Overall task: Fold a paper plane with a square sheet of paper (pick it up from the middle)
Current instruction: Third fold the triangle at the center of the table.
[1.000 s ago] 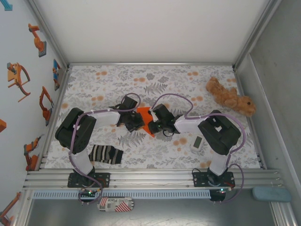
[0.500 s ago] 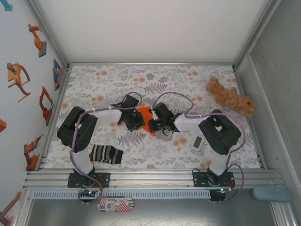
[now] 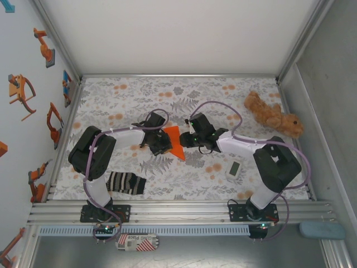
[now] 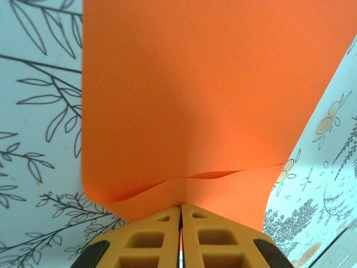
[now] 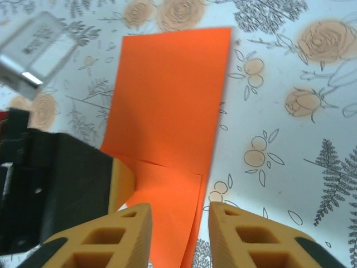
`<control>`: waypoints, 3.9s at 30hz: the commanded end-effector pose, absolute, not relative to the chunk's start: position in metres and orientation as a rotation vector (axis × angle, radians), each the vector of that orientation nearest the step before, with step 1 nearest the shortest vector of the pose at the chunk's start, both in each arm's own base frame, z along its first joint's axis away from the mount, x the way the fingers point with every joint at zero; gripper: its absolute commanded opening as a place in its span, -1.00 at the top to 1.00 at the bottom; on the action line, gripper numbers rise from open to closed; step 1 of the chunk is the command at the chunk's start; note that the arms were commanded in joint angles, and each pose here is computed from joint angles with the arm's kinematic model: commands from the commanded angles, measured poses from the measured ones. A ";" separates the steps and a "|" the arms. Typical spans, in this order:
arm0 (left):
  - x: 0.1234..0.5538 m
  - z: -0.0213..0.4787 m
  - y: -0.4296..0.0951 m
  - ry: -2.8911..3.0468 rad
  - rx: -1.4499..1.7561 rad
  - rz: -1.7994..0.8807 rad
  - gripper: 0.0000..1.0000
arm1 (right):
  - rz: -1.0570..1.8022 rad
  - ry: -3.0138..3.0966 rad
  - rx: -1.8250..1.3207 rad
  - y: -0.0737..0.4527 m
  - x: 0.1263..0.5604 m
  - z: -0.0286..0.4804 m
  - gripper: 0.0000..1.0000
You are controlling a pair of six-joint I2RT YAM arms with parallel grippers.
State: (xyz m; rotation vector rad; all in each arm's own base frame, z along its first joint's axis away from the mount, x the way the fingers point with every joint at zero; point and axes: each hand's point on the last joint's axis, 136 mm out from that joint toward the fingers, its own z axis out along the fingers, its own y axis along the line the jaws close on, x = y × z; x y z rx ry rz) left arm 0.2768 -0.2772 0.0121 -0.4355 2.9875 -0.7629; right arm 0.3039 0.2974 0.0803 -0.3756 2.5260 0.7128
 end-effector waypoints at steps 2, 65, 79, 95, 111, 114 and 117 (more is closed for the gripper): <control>0.266 -0.009 -0.261 3.058 -0.455 -0.616 0.83 | 0.850 2.515 -0.455 0.308 0.288 0.087 0.51; 0.276 -0.004 -0.263 3.111 -0.370 -0.543 0.73 | 0.885 2.727 -0.461 0.314 0.271 0.036 0.87; 0.273 -0.016 -0.262 3.162 -0.363 -0.490 0.69 | 0.749 2.653 -0.429 0.298 0.285 0.053 0.60; 0.275 -0.016 -0.265 3.168 -0.358 -0.496 0.67 | 0.703 2.749 -0.516 0.300 0.280 0.027 0.30; 0.305 0.026 -0.296 2.998 -0.339 -0.820 0.66 | 0.559 2.902 -0.524 0.281 0.268 -0.015 0.46; 0.315 0.042 -0.305 2.928 -0.306 -0.914 0.63 | 0.543 2.923 -0.521 0.280 0.267 -0.020 0.49; 0.318 0.045 -0.306 2.910 -0.304 -0.926 0.62 | 0.526 2.933 -0.505 0.279 0.267 -0.023 0.53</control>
